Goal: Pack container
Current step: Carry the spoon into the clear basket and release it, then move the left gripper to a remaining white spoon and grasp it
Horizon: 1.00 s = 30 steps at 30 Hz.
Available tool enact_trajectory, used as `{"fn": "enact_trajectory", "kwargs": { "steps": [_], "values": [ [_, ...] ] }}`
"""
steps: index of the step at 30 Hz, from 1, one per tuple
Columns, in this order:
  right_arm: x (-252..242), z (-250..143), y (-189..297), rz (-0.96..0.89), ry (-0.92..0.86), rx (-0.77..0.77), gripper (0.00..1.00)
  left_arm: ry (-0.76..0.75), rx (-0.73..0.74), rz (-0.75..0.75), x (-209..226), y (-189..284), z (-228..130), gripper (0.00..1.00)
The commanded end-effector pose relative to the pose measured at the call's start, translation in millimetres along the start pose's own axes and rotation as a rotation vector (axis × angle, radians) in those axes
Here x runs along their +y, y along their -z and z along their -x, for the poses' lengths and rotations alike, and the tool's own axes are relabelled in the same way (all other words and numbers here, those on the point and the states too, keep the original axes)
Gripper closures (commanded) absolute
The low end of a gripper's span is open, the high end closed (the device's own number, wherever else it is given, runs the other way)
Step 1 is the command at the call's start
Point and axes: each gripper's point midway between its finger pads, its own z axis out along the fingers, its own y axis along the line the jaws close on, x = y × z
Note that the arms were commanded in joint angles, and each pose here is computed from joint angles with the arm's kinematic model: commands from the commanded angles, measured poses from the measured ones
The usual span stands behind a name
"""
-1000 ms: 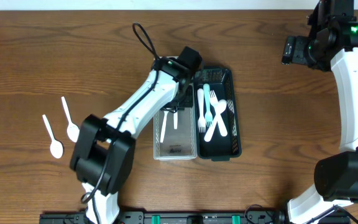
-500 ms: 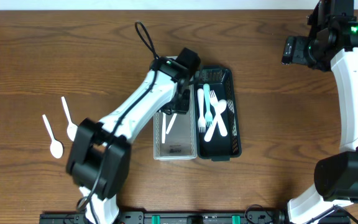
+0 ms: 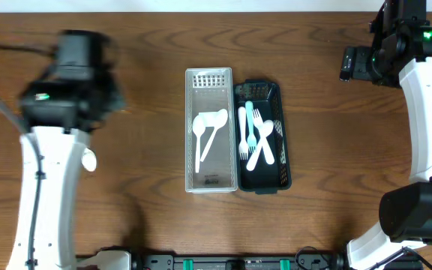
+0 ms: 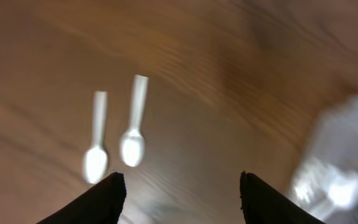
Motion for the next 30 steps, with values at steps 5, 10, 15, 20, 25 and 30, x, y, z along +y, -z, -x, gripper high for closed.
{"fn": "enact_trajectory", "kwargs": {
  "steps": [5,10,15,20,25,30],
  "values": [
    [-5,-5,-3,-0.014,0.012,0.027,0.07,0.185,0.138,0.084,61,-74,-9,0.37],
    [-6,-11,-3,-0.017,0.013,0.053,0.07,0.232,0.238,0.130,81,-130,-36,0.33],
    [-6,-13,-3,-0.018,0.014,0.060,0.06,0.230,0.353,0.105,79,-176,-61,0.33],
    [-7,-16,-3,-0.019,0.014,0.074,0.06,0.235,0.439,0.126,82,-212,-81,0.32],
    [-7,-20,-3,-0.021,0.016,0.089,0.06,0.246,0.521,0.111,79,-235,-101,0.32],
    [-7,-21,-2,-0.022,0.016,0.094,0.06,0.226,0.578,0.084,74,-251,-116,0.32]
  ]
}}
